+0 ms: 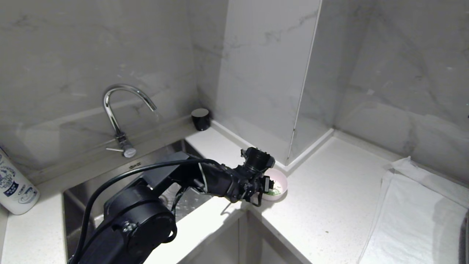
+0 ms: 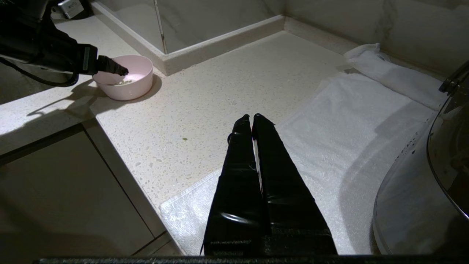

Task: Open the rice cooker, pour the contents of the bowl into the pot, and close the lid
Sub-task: Pick up the bowl on the table

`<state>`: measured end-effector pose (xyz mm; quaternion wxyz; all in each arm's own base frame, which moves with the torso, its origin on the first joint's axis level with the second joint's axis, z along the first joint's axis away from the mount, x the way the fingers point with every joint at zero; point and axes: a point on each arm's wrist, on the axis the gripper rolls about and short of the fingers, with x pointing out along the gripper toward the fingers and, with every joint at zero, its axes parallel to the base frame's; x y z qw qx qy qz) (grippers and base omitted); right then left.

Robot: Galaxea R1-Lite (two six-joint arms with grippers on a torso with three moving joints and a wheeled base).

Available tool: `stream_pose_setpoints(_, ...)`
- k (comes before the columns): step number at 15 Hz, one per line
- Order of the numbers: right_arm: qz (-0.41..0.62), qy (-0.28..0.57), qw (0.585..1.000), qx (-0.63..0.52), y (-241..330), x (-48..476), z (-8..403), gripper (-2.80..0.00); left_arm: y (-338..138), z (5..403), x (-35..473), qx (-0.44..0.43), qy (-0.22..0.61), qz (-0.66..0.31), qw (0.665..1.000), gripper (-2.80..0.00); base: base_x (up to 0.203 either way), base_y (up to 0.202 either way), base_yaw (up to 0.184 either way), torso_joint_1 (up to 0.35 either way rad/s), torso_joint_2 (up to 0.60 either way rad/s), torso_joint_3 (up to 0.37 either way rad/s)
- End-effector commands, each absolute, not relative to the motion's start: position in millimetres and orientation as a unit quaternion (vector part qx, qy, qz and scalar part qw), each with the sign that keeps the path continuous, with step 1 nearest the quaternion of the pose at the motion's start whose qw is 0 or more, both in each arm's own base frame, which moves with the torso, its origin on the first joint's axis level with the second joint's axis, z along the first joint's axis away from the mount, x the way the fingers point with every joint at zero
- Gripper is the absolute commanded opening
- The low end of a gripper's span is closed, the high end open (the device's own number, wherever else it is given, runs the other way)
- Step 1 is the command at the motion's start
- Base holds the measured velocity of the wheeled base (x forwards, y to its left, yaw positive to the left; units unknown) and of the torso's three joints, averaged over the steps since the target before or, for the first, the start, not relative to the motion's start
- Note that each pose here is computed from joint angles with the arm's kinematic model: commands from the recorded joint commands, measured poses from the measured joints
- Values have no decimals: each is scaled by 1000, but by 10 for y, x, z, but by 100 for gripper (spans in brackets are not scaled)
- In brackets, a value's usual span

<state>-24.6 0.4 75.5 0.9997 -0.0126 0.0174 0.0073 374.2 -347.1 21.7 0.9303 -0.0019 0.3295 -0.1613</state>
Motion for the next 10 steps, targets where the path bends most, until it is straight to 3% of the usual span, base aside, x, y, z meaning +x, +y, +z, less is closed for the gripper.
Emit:
stream_pose_setpoints(1,7,18,1000,-13,5,-246,754,-280,-3478,103,3759,3,336,-157,929,0,0,0,0,0,0,0)
stream_pose_setpoints(3,7,18,1000,-13,4,-246,754,-280,-3477,48,3746,7,341,-156,927,0,0,0,0,0,0,0)
stream_pose_setpoints(4,7,18,1000,-13,4,-246,754,-280,-3477,23,3747,9,343,-155,926,-280,0,0,0,0,0,0)
stream_pose_setpoints(10,8,18,1000,-13,4,-246,754,-280,-3491,-1,3727,14,345,-158,925,-280,0,0,0,0,0,0)
